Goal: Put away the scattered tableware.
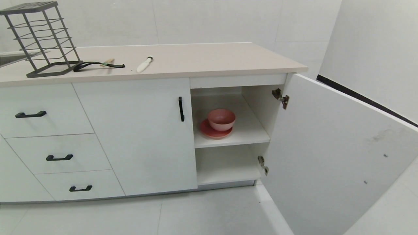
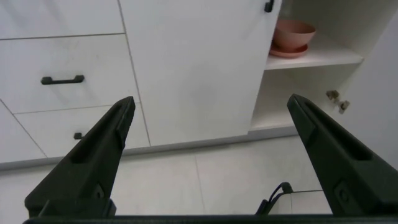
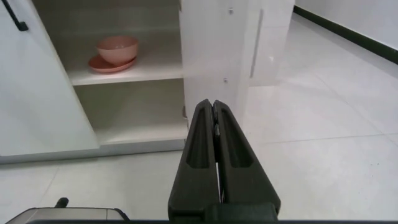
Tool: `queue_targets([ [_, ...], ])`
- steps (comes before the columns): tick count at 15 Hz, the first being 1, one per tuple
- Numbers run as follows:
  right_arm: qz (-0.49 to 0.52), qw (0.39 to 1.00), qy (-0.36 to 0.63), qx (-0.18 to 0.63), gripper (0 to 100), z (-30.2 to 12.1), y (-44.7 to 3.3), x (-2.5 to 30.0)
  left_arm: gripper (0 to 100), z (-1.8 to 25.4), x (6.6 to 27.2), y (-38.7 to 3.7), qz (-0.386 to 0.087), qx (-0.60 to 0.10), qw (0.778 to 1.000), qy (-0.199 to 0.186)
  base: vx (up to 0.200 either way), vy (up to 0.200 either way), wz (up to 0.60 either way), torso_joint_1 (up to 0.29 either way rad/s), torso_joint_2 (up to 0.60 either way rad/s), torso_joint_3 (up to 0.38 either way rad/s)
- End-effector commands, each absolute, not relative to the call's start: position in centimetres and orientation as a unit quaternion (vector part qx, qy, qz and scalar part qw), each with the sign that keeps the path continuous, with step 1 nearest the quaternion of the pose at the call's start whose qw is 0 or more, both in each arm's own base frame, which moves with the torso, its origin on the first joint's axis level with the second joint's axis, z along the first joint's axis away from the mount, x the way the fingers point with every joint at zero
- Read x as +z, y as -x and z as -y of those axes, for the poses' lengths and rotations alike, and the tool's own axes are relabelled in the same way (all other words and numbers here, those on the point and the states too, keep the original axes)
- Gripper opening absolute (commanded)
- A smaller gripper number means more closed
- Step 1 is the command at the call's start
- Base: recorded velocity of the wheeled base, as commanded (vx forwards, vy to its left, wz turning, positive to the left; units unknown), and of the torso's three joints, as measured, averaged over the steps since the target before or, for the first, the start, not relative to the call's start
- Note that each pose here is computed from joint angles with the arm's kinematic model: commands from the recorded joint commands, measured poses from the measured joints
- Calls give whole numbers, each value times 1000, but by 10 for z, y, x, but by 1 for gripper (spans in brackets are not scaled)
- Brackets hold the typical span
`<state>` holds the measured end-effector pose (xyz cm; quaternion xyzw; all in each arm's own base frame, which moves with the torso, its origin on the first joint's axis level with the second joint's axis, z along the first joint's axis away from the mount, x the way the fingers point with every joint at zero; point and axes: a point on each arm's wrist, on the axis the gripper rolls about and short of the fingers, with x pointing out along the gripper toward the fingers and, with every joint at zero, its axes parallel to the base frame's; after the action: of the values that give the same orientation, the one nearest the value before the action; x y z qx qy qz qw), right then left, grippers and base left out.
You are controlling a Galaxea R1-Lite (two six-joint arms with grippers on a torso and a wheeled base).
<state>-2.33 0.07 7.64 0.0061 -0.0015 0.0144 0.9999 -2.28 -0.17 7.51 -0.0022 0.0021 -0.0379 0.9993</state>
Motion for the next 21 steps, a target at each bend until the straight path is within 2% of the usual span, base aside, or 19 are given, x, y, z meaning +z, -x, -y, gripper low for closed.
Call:
queue_targets([
  [1,1,1000,-6,15,0,-1,23,76,100,2,75,23,-2,-38,999,2,-200,-200,0,2,2,7],
  [7,0,1000,-8,15,0,-1,23,76,100,2,75,23,-2,-37,999,2,-200,0,0,4,4,1],
  [17,1,1000,-9,14,0,-1,23,76,100,2,75,23,-2,-38,999,3,0,-200,0,0,4,1],
  [18,1,1000,-9,14,0,-1,23,76,100,2,75,23,-2,-37,999,3,0,0,0,0,0,0],
  [19,24,1000,-7,13,0,-1,23,80,100,2,75,23,-2,-37,999,4,0,0,0,0,0,0],
  [21,138,990,7,19,0,-1,27,106,100,2,75,23,-2,-37,999,4,0,0,0,0,0,0],
])
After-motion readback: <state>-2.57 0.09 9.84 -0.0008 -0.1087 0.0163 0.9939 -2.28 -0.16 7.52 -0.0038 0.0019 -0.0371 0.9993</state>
